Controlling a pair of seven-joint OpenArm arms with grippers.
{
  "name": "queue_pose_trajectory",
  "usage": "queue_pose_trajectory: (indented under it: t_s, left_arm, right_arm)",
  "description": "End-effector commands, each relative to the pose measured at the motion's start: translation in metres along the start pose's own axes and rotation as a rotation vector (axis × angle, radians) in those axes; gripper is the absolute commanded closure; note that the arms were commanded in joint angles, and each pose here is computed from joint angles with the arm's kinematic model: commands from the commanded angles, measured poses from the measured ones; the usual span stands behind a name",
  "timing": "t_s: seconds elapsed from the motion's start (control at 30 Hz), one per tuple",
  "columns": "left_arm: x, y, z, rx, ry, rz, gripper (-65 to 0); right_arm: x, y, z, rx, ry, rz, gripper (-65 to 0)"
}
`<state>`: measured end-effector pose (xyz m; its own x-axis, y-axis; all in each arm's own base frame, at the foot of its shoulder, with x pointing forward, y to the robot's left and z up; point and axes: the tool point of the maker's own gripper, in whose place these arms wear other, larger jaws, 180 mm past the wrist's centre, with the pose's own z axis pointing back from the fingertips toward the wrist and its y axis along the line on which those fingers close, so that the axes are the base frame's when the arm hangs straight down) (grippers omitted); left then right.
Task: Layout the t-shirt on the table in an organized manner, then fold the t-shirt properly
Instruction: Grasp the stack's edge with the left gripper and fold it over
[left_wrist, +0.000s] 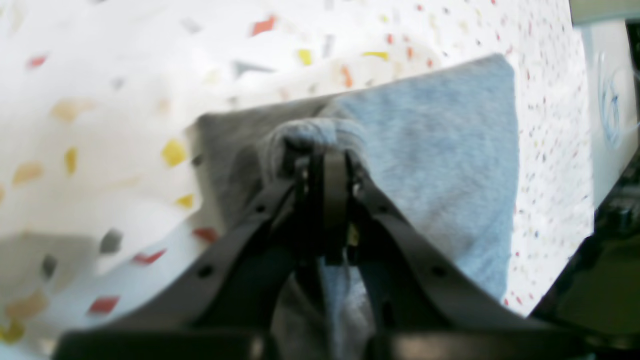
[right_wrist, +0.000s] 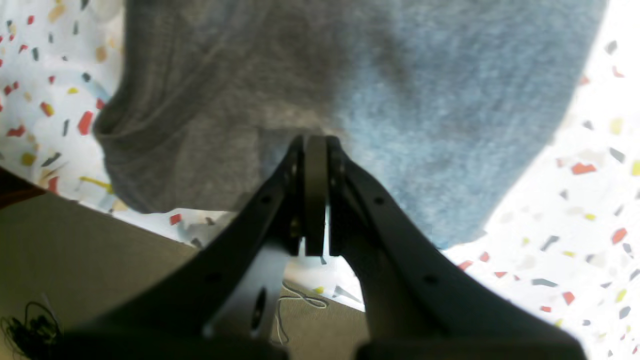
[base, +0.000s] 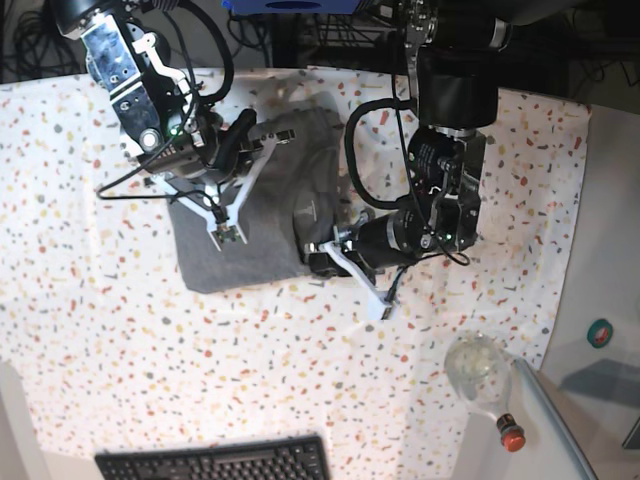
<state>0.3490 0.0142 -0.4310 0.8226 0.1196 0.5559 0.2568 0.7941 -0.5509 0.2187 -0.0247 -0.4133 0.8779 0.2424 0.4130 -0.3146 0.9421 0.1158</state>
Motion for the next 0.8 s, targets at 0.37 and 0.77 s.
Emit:
queue_pose_trajectory:
  t_s: [0.37, 0.77]
  left_arm:
    - [0.04, -0.033, 0.003, -0.063, -0.046, -0.072, 0.0]
    - [0.07, -0.052, 0.013, -0.076, -0.12, -0.144, 0.0]
  right_arm:
    - [0.014, 0.001, 0.004, 0.006, -0.045, 0.002, 0.0]
    - [0.02, 0.001, 0.004, 0.006, -0.055, 0.002, 0.0]
